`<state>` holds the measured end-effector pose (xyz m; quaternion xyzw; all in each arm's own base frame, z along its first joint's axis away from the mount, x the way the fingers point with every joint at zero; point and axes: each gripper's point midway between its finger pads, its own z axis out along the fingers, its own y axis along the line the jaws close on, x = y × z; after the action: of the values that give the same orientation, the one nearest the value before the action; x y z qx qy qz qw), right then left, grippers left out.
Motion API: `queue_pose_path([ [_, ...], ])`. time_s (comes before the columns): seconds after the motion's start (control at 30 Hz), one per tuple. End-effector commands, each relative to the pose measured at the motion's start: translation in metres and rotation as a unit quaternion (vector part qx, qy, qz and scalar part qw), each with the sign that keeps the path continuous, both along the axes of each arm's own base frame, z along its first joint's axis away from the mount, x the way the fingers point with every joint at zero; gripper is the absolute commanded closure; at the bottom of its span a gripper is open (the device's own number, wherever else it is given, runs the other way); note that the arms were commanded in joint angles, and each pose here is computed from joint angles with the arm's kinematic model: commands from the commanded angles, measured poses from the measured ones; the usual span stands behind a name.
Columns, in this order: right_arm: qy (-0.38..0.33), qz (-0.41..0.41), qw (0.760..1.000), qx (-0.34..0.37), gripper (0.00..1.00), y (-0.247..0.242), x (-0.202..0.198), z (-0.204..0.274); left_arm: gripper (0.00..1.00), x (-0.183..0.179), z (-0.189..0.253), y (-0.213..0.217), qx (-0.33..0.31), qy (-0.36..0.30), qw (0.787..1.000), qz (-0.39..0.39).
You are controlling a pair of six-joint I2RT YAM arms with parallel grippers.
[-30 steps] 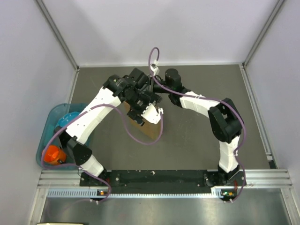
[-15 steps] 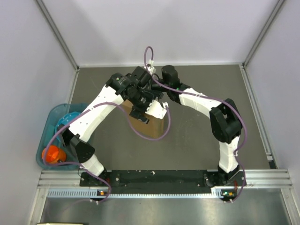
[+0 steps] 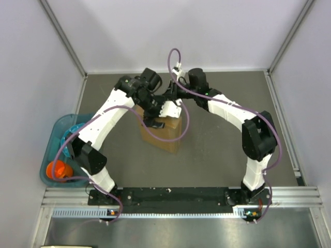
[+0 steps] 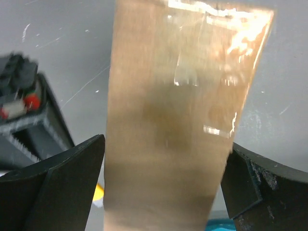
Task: Unpack the express box
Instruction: Adjust the express box at the center of the board.
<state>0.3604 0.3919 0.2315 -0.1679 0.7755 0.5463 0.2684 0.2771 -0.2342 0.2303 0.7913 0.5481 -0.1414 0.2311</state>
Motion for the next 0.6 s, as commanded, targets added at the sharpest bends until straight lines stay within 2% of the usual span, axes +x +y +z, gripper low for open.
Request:
queue_pose_path([
  [0.0,-0.046,-0.007,0.999,0.013,1.0,-0.012,-0.001,0.03,0.01,-0.032,0.009,0.025,-0.003,0.082,0.996,0.02],
  [0.27,-0.045,-0.009,0.999,0.009,1.0,-0.019,-0.001,0.03,0.01,-0.041,-0.012,0.05,0.029,0.085,0.996,0.007],
  [0.57,-0.044,-0.019,0.999,0.004,1.0,-0.03,-0.001,0.026,0.01,-0.026,-0.027,0.068,0.049,0.093,0.994,0.021],
])
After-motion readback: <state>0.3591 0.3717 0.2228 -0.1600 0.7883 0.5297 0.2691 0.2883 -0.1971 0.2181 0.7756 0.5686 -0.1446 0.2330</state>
